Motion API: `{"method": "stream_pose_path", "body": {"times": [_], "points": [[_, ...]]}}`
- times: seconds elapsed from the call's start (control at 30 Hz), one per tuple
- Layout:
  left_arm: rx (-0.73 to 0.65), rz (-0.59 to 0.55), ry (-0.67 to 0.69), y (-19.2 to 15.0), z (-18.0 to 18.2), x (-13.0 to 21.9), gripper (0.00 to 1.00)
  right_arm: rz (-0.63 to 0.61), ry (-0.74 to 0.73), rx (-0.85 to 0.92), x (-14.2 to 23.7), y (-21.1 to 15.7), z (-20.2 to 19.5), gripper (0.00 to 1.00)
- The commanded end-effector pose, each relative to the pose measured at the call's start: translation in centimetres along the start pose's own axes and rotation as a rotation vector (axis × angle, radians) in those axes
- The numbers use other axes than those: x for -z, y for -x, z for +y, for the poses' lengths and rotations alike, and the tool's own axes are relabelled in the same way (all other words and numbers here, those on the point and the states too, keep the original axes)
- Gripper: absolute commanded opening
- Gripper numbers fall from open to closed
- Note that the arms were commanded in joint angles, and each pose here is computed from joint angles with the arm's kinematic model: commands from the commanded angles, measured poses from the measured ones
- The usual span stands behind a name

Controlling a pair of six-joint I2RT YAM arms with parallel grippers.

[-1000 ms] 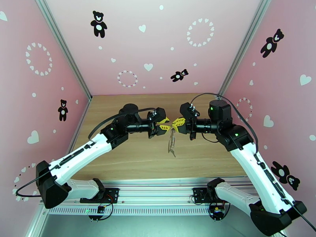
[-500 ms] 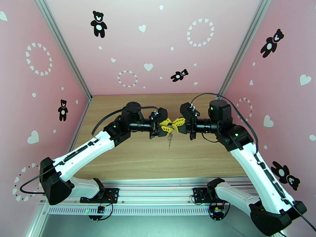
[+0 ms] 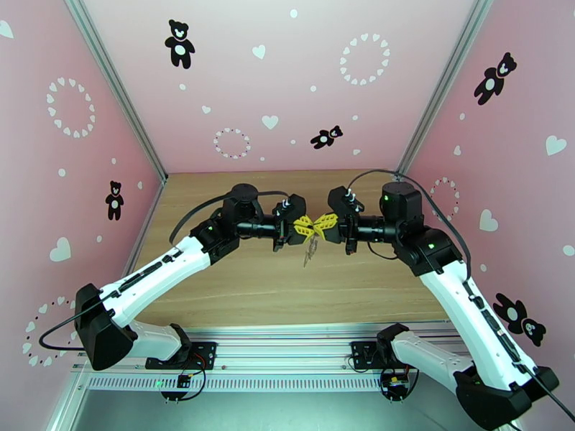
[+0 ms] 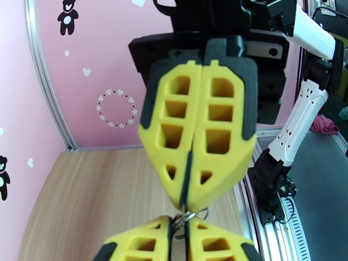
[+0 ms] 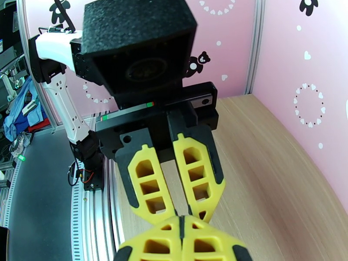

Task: Remove the keys from the keyring

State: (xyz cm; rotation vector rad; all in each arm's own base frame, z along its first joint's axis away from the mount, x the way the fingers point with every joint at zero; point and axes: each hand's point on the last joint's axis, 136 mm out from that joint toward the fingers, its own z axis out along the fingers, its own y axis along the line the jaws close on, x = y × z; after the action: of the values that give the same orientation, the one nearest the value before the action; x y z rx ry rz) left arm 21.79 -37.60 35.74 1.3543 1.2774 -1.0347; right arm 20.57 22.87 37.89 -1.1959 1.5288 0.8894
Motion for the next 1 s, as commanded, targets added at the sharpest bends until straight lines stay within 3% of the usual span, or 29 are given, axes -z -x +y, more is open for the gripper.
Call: {"method": "stream_pose_path", "body": {"times": [0.0,0.23,0.67,0.97], "points": [[0.005,-0.002,0.031,0.2,0.2,0.6,0.11,-0.033,-0.037,0.043,0.5,0.9,-0.3,0.0],[0.028,-0.023,0.081,0.4,0.9,1.3,0.0,-0.027,-0.078,0.039,0.7,0.4,-0.6,0.0],[0.063,-0.133,0.163,1.9,1.3,2.9,0.0,-0.004,-0.108,0.032,0.8,-0.8,-0.7,0.0],[0.084,-0.221,0.188,3.5,1.6,3.5,0.0,0.042,-0.137,-0.015,-0.1,-3.7,-1.7,0.0]]}}
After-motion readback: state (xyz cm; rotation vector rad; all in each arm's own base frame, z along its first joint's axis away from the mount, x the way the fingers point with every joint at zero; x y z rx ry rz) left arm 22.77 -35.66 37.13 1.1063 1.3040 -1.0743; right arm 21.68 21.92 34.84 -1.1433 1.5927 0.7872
